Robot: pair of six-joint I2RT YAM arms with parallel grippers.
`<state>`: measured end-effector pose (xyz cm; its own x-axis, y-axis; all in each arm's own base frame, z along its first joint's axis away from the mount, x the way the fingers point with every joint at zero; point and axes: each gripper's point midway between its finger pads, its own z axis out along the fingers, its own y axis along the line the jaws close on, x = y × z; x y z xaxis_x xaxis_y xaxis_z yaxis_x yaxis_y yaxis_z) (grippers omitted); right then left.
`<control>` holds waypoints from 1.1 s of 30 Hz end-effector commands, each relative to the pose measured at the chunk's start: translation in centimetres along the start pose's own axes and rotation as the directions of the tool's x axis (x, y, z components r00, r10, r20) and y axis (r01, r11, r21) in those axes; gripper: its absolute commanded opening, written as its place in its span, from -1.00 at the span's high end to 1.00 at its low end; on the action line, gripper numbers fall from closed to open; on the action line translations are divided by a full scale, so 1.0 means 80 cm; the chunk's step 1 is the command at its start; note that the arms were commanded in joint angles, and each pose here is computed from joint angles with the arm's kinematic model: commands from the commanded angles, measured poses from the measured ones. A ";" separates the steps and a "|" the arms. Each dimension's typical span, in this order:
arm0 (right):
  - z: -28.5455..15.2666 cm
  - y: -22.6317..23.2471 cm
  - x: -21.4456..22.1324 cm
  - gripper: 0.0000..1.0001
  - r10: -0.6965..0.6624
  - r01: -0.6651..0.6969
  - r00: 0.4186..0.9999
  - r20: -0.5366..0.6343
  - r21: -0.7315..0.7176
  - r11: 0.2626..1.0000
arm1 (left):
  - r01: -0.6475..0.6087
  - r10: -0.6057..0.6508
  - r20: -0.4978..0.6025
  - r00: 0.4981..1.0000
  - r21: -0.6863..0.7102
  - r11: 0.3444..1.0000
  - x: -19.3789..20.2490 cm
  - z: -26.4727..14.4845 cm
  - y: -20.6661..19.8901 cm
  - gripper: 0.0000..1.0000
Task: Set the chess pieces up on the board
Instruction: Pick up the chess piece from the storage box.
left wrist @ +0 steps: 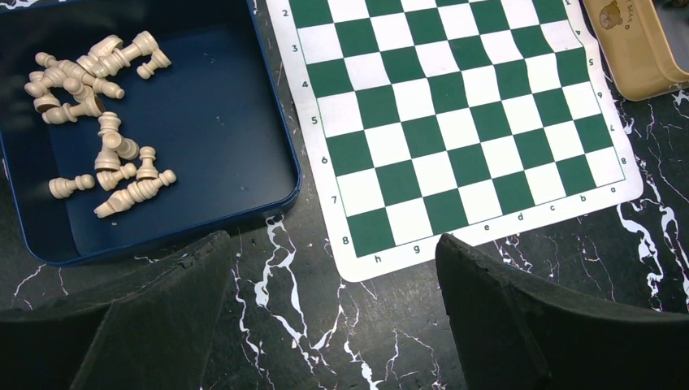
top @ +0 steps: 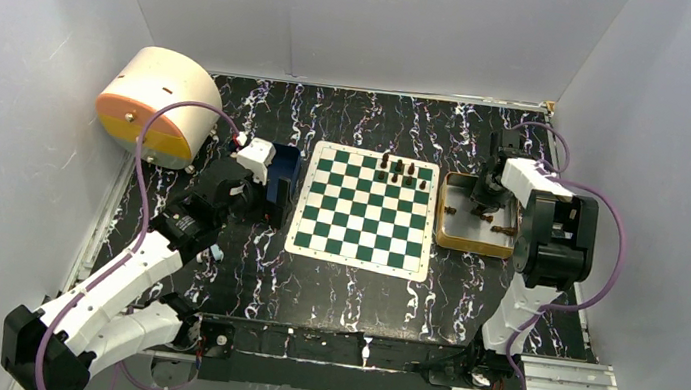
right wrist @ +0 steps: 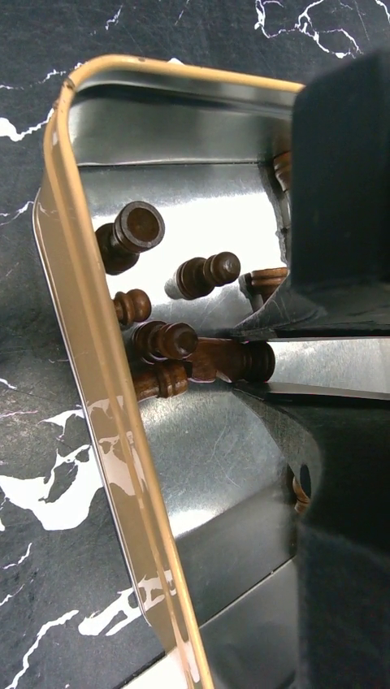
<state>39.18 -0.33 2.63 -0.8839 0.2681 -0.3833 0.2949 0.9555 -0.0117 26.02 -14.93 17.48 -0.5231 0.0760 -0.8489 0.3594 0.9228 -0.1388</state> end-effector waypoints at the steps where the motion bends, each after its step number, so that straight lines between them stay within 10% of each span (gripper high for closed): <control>1: -0.035 -0.004 -0.019 0.49 0.016 -0.016 0.998 0.065 -0.005 1.000 | -0.006 0.006 0.009 1.000 0.006 1.000 -0.001 0.000 -0.001 -0.84; 21: -0.151 0.062 -0.047 0.51 -0.040 0.098 0.963 0.268 -0.207 0.973 | 0.077 -0.075 -0.043 0.996 0.058 0.995 -0.003 -0.001 -0.020 -0.75; 33: -0.256 0.217 0.037 0.56 -0.215 0.567 0.784 0.582 -0.531 0.629 | 0.312 -0.286 -0.157 0.945 0.184 0.932 -0.072 -0.024 -0.082 -0.44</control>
<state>35.61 14.86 17.13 -0.7086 -0.0081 -0.7056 -0.2617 0.9317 0.2520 25.59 -19.16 20.84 -0.6827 -0.0526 -0.7288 0.3392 0.8606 -0.3799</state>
